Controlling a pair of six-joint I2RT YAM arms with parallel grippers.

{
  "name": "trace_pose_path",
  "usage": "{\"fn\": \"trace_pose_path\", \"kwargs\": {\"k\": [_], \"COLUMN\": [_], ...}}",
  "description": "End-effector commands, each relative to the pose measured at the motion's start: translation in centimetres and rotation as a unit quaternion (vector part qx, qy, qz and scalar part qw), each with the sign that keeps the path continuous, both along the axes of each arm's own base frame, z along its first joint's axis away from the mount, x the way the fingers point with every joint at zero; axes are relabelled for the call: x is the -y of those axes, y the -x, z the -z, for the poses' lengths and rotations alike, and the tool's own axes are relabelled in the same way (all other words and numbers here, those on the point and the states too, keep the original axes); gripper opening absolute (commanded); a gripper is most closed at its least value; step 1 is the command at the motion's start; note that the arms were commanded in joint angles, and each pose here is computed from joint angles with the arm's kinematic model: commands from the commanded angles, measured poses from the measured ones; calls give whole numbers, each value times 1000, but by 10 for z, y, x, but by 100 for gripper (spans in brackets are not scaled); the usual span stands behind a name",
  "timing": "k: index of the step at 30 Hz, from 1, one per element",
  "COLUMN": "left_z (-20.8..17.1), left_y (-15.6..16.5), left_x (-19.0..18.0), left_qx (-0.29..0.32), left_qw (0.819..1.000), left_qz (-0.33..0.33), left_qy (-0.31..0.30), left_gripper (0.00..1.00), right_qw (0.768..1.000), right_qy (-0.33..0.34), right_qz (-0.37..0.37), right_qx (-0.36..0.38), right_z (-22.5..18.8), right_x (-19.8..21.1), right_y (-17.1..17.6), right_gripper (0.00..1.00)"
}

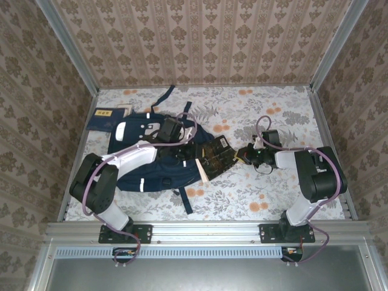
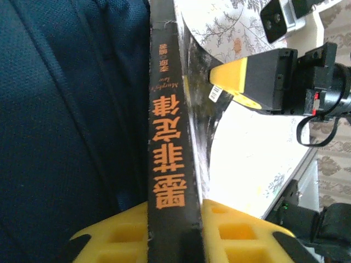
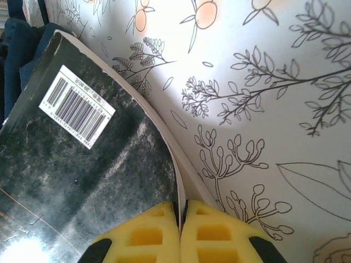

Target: Pack the student bag

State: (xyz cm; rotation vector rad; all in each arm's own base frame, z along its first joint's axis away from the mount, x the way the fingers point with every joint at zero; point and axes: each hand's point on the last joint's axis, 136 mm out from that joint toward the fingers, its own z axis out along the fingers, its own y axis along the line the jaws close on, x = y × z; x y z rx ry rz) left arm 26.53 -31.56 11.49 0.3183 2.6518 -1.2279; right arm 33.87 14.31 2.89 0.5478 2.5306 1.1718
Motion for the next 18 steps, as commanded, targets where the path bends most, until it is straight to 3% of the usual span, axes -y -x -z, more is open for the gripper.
{"fn": "trace_pose_path", "kwargs": {"k": [1, 2, 4, 7, 10, 14, 18], "left_z": [-18, -31, -58, -104, -145, -191, -224], "left_y": [-4, -5, -4, 7, 20, 34, 57], "left_x": [3, 1, 1, -1, -7, -15, -19], "left_qx": [23, 39, 66, 123, 178, 205, 224], "left_qw": [1000, 999, 997, 988, 972, 949, 926], "left_qz": [8, 9, 20, 65, 101, 132, 173], "left_qy": [6, 9, 28, 66, 118, 199, 250], "left_gripper": [8, 6, 2, 0, 0, 0, 0], "right_qw": [999, 998, 995, 988, 983, 960, 939], "right_qy": [33, 50, 94, 145, 135, 70, 30], "right_qz": [10, 17, 35, 55, 46, -26, -67], "right_qx": [-38, -35, -26, 24, 112, 269, 337], "right_z": [13, 8, -4, -43, -93, -169, -204], "right_x": [4, 10, 24, 42, 39, 9, -8], "right_y": [17, 18, 20, 19, 16, 20, 27], "right_gripper": [22, 36, 54, 67, 70, 70, 71]}}
